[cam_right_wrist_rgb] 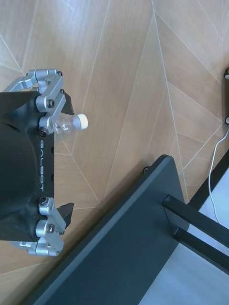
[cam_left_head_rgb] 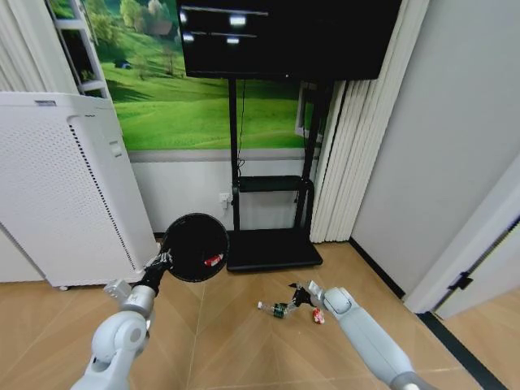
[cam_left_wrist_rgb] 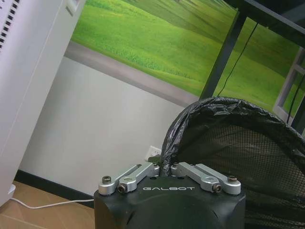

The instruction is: Pick up the trash bin and place the garbage on the floor into it.

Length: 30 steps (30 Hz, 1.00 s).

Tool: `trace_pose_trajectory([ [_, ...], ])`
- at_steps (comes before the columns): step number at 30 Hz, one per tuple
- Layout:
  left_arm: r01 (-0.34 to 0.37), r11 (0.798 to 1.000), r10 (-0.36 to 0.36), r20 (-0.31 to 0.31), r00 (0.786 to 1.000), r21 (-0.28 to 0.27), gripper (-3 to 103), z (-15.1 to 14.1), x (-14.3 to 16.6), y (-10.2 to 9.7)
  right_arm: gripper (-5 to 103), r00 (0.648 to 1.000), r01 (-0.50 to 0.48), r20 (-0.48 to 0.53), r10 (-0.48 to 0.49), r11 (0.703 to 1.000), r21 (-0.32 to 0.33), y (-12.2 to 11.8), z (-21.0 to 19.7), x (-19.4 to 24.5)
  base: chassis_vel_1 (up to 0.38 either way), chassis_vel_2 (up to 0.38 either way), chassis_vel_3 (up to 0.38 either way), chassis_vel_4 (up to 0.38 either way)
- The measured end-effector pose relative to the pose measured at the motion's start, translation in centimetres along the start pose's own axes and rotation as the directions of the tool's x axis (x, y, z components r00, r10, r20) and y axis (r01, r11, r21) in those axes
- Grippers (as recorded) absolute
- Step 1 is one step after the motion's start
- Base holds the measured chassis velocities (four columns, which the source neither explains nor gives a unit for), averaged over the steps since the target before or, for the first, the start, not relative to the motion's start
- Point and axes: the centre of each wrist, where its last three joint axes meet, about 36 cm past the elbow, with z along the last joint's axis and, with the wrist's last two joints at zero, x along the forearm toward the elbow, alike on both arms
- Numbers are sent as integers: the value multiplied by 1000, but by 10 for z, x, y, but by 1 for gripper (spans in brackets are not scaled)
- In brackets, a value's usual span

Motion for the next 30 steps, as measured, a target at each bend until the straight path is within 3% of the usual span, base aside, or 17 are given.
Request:
trace_pose_trajectory([
  [7,-5,1000,5,4,1000,2,4,-1,-3,1,100,1000,21,6,-21,1000,8,6,1,-5,-177,195,175,-193],
  [11,-11,1000,11,-3,1000,9,4,2,-4,3,100,994,103,-35,-100,991,90,8,12,2,-176,210,163,-155],
  [14,-14,1000,15,-10,1000,13,4,7,-6,3,100,974,222,-92,-207,951,216,9,16,1,-82,85,77,-67],
  [19,-21,1000,22,-20,1000,15,4,12,-8,2,100,954,294,-140,-265,917,271,25,12,-14,2,3,-1,11],
  [30,-31,999,31,-21,999,16,4,13,-11,4,100,961,259,-150,-233,946,194,60,10,-58,18,-9,-13,15],
])
